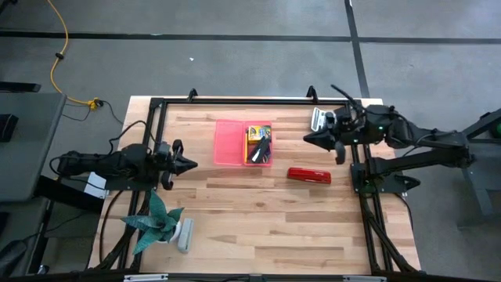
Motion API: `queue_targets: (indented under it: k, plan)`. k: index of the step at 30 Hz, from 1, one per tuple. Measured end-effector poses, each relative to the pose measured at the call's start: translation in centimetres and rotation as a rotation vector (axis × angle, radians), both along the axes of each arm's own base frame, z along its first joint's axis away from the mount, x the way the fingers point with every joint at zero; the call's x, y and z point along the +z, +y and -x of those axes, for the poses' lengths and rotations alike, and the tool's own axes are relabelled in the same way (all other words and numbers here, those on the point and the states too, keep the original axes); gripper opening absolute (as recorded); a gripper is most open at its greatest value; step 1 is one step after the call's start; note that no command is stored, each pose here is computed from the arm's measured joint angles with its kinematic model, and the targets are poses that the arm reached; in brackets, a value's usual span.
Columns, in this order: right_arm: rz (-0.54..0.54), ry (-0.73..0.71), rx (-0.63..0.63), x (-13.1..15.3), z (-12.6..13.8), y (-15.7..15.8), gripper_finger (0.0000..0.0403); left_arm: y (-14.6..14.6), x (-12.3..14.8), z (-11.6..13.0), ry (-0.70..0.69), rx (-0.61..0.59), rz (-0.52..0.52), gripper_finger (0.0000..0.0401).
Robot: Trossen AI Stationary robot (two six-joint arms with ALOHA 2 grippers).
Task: Pack school essentials
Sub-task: Return to Home Position
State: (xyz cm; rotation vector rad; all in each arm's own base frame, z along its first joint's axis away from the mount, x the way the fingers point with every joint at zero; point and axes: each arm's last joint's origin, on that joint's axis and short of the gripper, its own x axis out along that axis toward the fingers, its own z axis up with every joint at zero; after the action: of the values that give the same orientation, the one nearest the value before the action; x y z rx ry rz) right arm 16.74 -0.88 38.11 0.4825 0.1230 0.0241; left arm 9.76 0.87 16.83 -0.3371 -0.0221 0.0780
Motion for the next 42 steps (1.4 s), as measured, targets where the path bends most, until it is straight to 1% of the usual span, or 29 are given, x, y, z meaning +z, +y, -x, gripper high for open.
queue_targets:
  k: [3, 6, 12, 14, 17, 20, 25, 30, 33, 34, 38, 40, 42]
  plan:
    - [0.01, -0.036, 0.011, 0.5, 1.1, 0.3, 0.0, 0.0, 0.0, 0.0, -0.001, -0.004, 0.001, 0.0]
    - [0.04, -0.051, 0.032, 0.8, 2.6, 0.7, 0.0, 0.0, -0.2, -0.1, 0.015, -0.001, 0.027, 0.0]
    - [0.107, 0.005, 0.036, 0.3, 6.5, 1.4, 0.0, 0.0, -0.1, -0.1, 0.012, -0.004, 0.028, 0.0]
    - [0.14, -0.025, 0.054, -0.2, 7.6, 1.6, 0.0, 0.0, -0.1, -0.1, 0.014, -0.004, 0.028, 0.0]
    - [0.151, -0.127, 0.083, -2.3, 8.5, 1.8, 0.0, 0.0, -0.1, -0.1, 0.014, -0.004, 0.028, 0.0001]
    - [0.137, -0.19, 0.104, -5.7, 9.0, 1.9, 0.0, 0.0, -0.1, -0.1, 0.014, -0.004, 0.028, 0.0001]
    - [0.173, -0.329, 0.078, -9.7, 9.8, 1.7, 0.0, 0.0, -0.1, -0.1, 0.014, -0.004, 0.028, 0.0001]
    - [0.155, -0.378, 0.076, -12.9, 9.9, 1.6, 0.0, 0.0, -0.1, -0.1, 0.014, -0.004, 0.028, 0.0001]
    - [0.162, -0.331, 0.073, -14.6, 9.0, 1.6, 0.0, 0.0, -0.1, -0.1, 0.014, -0.004, 0.028, 0.0001]
    - [0.167, -0.337, 0.066, -14.9, 8.8, 1.6, 0.0, 0.0, -0.1, -0.1, 0.014, -0.004, 0.028, 0.0001]
    - [0.179, -0.342, 0.026, -17.2, 7.9, 1.3, 0.0, 0.0, -0.1, -0.1, 0.014, -0.004, 0.028, 0.0001]
    - [0.197, -0.376, -0.006, -17.9, 7.7, 1.1, 0.0, 0.0, -0.1, -0.1, 0.013, -0.004, 0.028, 0.0001]
    - [0.207, -0.37, -0.039, -18.8, 7.4, 0.8, 0.0, 0.0, -0.1, -0.1, 0.013, -0.004, 0.028, 0.0001]
